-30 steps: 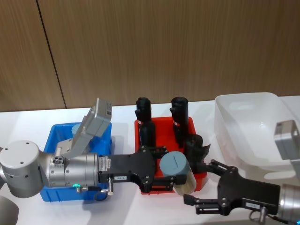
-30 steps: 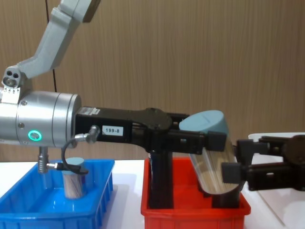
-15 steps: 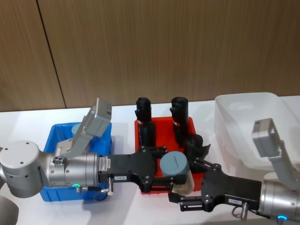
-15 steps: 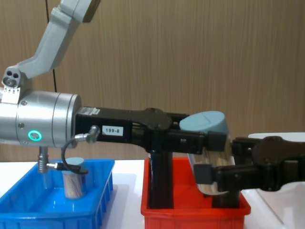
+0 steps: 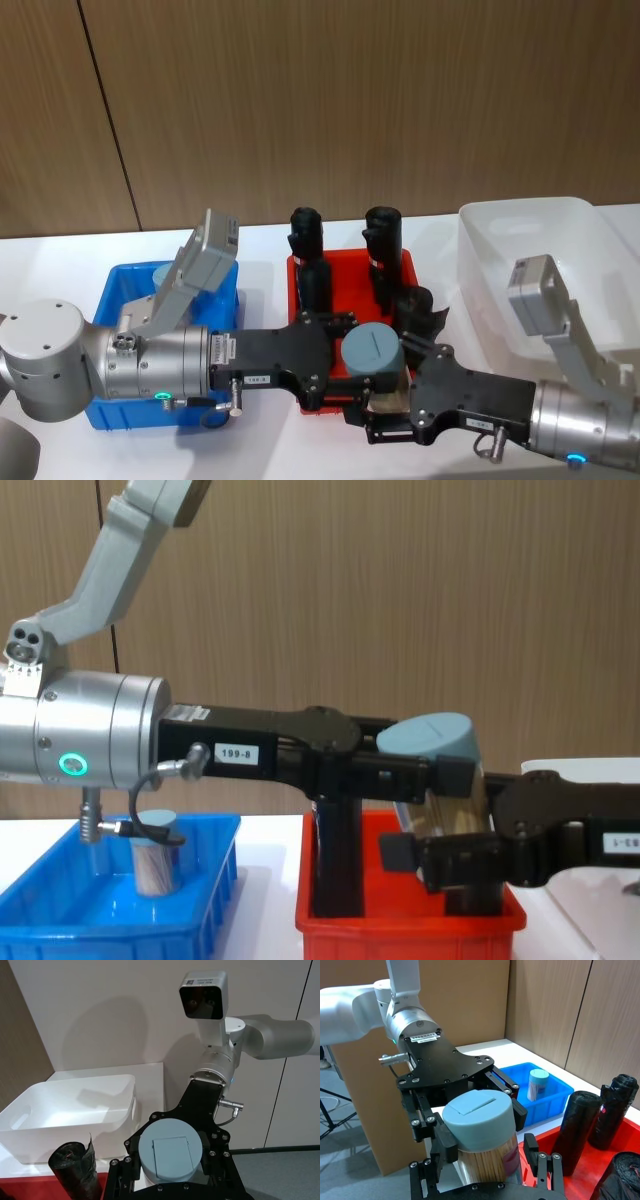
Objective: Pick the cotton swabs from the blue box and place them into the white box.
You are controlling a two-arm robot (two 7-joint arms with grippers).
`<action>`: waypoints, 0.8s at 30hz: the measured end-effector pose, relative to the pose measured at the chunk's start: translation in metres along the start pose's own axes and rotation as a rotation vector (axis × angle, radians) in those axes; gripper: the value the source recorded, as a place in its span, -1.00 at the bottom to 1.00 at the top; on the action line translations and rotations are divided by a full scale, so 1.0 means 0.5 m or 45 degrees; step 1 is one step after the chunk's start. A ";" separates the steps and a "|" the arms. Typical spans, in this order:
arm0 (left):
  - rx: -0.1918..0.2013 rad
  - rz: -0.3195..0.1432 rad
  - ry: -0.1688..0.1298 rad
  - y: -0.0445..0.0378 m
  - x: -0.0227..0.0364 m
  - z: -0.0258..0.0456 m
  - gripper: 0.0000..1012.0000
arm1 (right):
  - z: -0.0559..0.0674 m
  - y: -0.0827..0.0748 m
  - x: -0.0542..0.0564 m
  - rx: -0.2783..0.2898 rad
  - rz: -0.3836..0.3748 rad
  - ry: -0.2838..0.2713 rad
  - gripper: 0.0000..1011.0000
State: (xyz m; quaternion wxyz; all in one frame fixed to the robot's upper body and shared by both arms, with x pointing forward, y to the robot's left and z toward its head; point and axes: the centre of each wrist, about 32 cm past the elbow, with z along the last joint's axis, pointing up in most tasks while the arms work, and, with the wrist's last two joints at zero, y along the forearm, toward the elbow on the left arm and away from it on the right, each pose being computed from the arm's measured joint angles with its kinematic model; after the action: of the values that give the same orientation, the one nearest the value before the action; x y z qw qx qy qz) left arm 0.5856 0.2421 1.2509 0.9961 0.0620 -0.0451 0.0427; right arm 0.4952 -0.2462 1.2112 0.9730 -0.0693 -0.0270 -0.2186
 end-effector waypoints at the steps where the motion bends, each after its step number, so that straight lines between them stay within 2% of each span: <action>1: 0.000 0.000 0.000 0.000 0.000 0.000 0.32 | -0.001 0.002 0.000 -0.002 -0.004 -0.006 0.98; 6: 0.000 0.000 0.000 0.000 0.000 0.000 0.32 | -0.005 0.007 0.002 -0.010 -0.016 -0.023 0.79; 14: 0.000 0.001 0.000 0.000 0.000 0.000 0.32 | -0.011 0.011 0.004 -0.011 -0.022 -0.044 0.30; 24: 0.000 0.000 0.000 0.000 0.000 0.000 0.33 | -0.013 0.010 0.006 -0.003 -0.021 -0.054 0.28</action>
State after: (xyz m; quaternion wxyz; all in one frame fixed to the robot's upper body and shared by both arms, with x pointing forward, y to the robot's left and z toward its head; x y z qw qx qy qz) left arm 0.5856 0.2420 1.2509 0.9961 0.0620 -0.0452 0.0428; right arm 0.5002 -0.2439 1.2046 0.9702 -0.0750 -0.0480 -0.2252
